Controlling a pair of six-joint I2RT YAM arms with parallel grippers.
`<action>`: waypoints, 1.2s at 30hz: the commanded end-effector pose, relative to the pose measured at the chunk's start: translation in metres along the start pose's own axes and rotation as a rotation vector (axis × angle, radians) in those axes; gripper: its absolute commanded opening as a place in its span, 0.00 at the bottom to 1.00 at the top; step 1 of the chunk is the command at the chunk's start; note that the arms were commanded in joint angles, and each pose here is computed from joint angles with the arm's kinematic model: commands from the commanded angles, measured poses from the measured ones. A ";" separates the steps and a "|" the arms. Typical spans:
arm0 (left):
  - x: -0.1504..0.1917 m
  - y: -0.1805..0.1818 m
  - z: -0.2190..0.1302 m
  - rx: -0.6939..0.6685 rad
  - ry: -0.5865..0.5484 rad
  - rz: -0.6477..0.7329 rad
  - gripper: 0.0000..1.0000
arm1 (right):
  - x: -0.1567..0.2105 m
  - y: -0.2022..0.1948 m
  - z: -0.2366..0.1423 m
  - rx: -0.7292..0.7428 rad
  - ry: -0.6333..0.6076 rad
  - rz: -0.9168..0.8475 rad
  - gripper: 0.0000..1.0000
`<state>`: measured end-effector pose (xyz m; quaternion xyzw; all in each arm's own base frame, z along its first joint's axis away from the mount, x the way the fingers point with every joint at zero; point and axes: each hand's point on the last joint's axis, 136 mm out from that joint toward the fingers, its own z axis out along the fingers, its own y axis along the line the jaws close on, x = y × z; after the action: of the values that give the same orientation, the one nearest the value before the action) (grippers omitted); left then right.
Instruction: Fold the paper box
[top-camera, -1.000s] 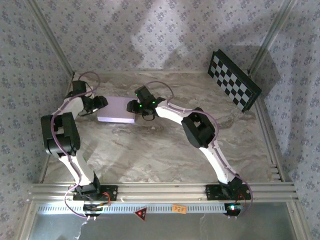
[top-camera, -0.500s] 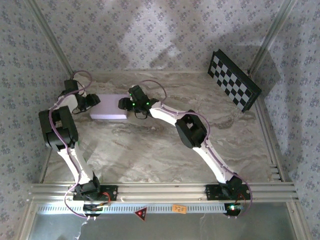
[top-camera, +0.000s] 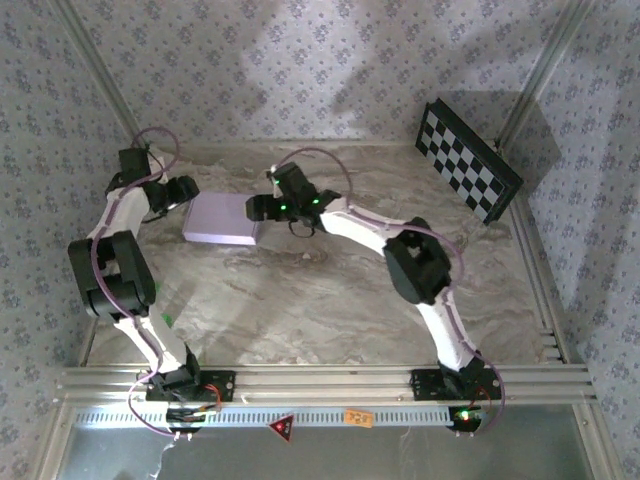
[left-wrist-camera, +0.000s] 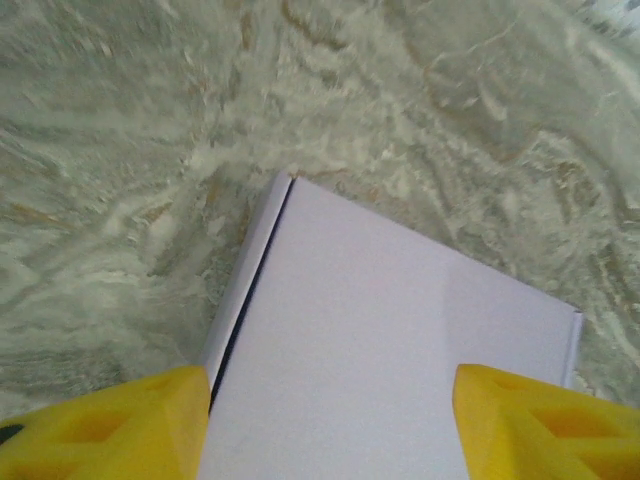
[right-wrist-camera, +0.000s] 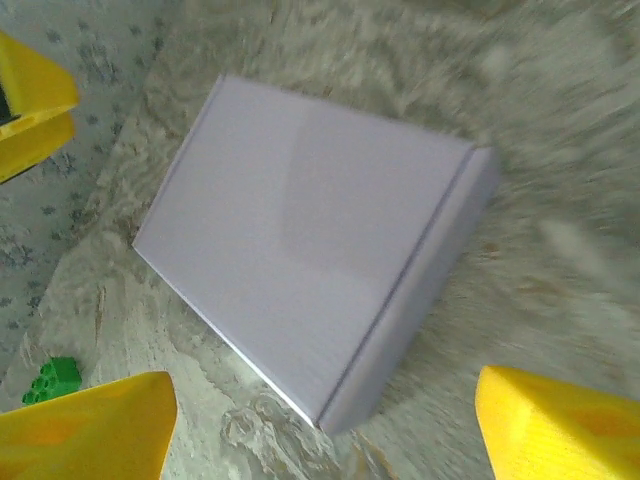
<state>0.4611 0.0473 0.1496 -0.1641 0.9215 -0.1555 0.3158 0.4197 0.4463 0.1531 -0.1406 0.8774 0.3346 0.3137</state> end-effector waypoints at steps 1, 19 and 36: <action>0.007 -0.003 -0.025 -0.015 -0.014 0.023 0.70 | -0.016 -0.034 -0.051 0.109 -0.037 -0.087 0.83; 0.099 0.009 -0.054 -0.110 -0.271 0.215 0.99 | 0.042 -0.255 -0.268 0.730 -0.230 -0.199 0.99; 0.108 0.000 -0.028 -0.024 -0.491 0.368 1.00 | 0.075 -0.343 -0.293 0.838 -0.479 -0.207 0.99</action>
<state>0.3402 0.0114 0.0807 -0.0539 0.8715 -0.0356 0.4861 0.3664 -0.0066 0.0813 -0.0104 0.8604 -0.0702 0.5047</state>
